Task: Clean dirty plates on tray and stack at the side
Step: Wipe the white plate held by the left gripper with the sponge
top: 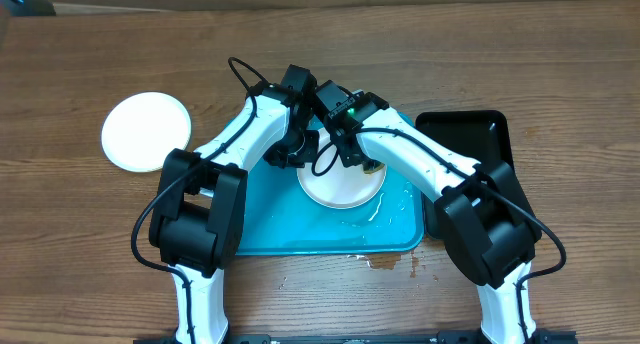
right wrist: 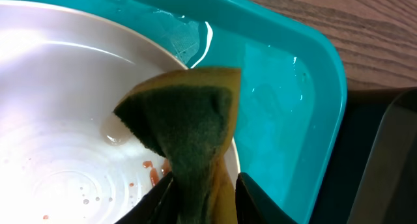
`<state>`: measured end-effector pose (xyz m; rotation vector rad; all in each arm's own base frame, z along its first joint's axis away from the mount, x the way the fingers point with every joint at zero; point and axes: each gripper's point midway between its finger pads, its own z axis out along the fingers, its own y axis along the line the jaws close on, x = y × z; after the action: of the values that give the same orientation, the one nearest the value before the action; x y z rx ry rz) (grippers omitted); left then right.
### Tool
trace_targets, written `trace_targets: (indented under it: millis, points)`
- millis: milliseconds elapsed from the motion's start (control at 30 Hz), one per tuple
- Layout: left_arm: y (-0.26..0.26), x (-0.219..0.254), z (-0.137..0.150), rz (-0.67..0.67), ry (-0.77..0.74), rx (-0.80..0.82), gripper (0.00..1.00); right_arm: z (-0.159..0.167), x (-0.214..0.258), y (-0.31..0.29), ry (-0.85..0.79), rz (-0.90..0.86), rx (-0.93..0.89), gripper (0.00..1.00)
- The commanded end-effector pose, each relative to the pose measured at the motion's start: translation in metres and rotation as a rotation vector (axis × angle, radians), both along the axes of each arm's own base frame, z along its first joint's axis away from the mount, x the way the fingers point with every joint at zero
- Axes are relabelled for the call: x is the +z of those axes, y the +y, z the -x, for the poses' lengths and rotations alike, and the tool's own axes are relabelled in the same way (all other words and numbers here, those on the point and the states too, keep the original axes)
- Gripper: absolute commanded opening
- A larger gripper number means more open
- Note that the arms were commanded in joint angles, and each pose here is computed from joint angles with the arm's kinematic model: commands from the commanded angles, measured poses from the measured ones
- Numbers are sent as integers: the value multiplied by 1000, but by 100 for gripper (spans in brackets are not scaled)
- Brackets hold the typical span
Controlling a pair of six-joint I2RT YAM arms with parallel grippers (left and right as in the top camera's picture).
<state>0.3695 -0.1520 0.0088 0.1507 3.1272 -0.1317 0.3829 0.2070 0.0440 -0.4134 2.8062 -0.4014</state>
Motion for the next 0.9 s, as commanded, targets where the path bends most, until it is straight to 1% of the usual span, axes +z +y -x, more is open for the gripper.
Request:
trace_targets:
  millis: [0,367,600,700,800,833,867]
  points:
    - [9,-14,11,-54,42,0,6,-3,5,0,-14,-8,-4,30]
    - [10,-14,12,-55,45,0,7,-3,2,1,-13,-10,-5,31]
    - [10,-14,12,-55,45,0,7,2,-6,4,12,-31,-1,31]
    - [10,-14,12,-56,45,0,6,6,-13,0,26,-20,-1,26]
    - [10,-14,12,-55,45,0,6,11,-22,-3,35,-14,-1,25]
    - [10,-14,12,-55,45,0,6,11,-24,-4,35,-14,-1,19]
    - [10,-14,12,-56,45,0,6,12,-26,-4,35,-14,-2,10]
